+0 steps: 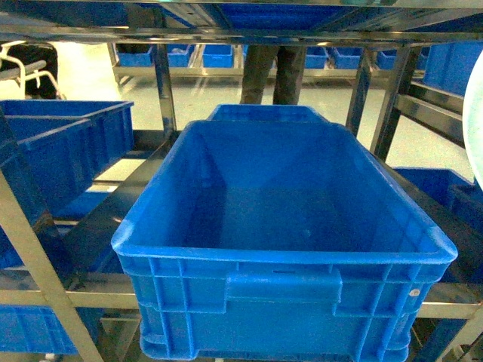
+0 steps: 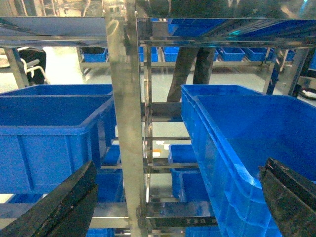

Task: Place blue tray on left shelf second layer neatly

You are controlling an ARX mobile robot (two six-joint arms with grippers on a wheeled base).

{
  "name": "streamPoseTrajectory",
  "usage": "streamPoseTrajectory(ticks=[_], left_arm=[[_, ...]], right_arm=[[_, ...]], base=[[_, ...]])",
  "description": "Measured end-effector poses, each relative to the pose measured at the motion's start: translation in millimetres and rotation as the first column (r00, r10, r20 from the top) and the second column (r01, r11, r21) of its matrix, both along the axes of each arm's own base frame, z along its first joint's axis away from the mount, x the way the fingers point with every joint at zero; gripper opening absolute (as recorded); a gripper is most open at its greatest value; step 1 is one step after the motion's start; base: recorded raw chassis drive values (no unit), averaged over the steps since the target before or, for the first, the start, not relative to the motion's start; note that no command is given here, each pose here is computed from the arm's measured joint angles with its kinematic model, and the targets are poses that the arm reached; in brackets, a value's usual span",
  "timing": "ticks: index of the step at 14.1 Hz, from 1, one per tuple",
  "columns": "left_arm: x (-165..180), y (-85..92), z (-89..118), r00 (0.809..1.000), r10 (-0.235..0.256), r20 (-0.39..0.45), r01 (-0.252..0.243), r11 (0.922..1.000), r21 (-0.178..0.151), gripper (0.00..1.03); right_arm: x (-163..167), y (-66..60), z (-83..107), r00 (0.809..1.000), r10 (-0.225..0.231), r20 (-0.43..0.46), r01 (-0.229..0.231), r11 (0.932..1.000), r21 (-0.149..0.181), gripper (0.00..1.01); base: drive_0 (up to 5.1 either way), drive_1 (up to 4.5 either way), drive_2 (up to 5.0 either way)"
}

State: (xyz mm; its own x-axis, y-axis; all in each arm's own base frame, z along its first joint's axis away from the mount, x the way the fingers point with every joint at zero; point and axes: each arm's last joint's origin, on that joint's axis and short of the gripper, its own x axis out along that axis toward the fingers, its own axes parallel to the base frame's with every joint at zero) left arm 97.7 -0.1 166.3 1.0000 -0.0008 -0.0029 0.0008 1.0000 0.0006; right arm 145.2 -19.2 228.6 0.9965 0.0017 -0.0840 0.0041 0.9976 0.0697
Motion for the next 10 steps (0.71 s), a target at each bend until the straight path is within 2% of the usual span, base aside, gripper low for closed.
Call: streamPoseTrajectory(ticks=[10], left_arm=[[0.0,0.0,0.0,1.0,0.0,0.0,0.0,1.0,0.0,0.98]], right_arm=[[0.0,0.0,0.0,1.0,0.0,0.0,0.0,1.0,0.0,0.02]], base=[[0.0,0.0,0.0]])
